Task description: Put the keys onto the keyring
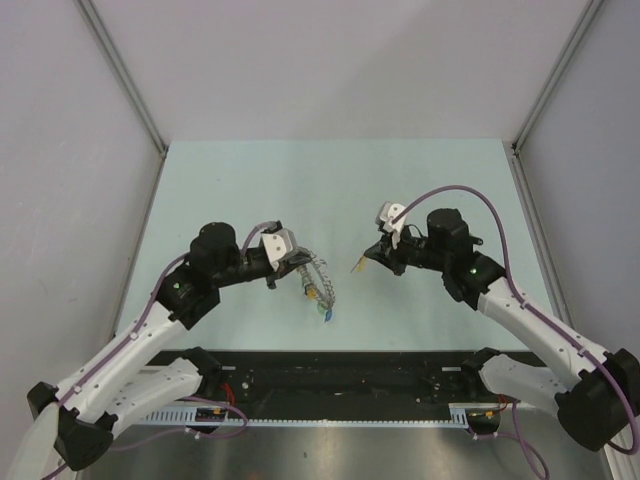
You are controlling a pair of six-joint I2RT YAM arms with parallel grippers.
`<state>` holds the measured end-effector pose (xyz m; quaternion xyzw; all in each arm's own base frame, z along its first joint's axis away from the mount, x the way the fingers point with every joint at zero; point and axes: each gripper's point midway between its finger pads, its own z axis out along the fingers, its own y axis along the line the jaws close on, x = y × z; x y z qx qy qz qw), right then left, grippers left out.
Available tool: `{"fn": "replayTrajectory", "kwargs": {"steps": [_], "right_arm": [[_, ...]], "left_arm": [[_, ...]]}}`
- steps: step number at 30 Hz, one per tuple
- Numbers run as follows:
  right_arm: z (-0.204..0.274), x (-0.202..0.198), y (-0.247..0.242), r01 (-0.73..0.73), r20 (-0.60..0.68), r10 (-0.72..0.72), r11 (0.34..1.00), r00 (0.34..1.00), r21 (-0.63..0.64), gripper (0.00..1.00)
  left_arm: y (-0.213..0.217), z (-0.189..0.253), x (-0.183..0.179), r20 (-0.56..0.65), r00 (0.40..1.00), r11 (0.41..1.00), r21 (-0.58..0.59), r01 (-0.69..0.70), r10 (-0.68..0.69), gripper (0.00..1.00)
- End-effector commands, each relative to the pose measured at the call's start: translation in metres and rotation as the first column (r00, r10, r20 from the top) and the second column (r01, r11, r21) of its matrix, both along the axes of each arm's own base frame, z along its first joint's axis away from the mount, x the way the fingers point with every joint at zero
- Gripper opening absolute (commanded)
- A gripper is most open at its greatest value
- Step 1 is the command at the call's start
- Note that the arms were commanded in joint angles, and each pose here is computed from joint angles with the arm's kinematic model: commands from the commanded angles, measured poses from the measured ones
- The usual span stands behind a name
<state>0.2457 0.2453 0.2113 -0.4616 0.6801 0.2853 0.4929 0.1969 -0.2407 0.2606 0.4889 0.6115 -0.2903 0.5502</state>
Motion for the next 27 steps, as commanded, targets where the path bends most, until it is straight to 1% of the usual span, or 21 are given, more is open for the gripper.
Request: {"fn": "replayTrajectory", "kwargs": {"steps": [1,2,5,8,13,16,17,19,20,27], "right_arm": [[0.065,-0.005,0.014,-0.032,0.153,-0.004,0.973,0.988,0.227,0.00],[0.075,-0.006,0.015,-0.045,0.187,-0.003,0.966,0.982,0.254,0.00],[0.085,-0.014,0.016,-0.085,0.228,0.021,0.958,0.973,0.273,0.00],[0.092,-0.016,0.018,-0.123,0.282,0.045,0.956,0.958,0.267,0.00],[0.095,-0.022,0.022,-0.197,0.342,0.105,0.949,0.934,0.247,0.00],[0.090,-0.029,0.025,-0.243,0.352,0.155,0.945,0.923,0.220,0.00],[0.087,-0.036,0.027,-0.284,0.355,0.199,0.936,0.913,0.206,0.00],[0.080,-0.041,0.031,-0.313,0.348,0.235,0.931,0.908,0.188,0.00],[0.076,-0.047,0.036,-0.339,0.361,0.263,0.927,0.895,0.163,0.00],[0.060,-0.057,0.060,-0.368,0.395,0.304,0.925,0.867,0.097,0.00]], "left_arm": [[-0.019,0.045,-0.017,0.146,0.969,0.979,-0.026,0.203,-0.198,0.00],[-0.022,0.042,-0.013,0.165,0.963,0.976,0.004,0.217,-0.214,0.00],[-0.025,0.041,-0.008,0.185,0.948,0.965,0.071,0.251,-0.260,0.00],[-0.027,0.043,-0.004,0.208,0.936,0.958,0.110,0.266,-0.284,0.00],[-0.030,0.027,-0.002,0.214,0.922,0.943,0.152,0.295,-0.323,0.00],[-0.029,0.018,-0.004,0.242,0.915,0.944,0.149,0.293,-0.322,0.00],[-0.029,0.015,-0.003,0.247,0.914,0.944,0.151,0.292,-0.322,0.00],[-0.028,0.010,-0.003,0.244,0.915,0.944,0.154,0.291,-0.322,0.00],[-0.029,0.011,-0.005,0.243,0.914,0.943,0.148,0.298,-0.326,0.00],[-0.034,0.005,-0.018,0.250,0.900,0.933,0.119,0.339,-0.358,0.00]]}}
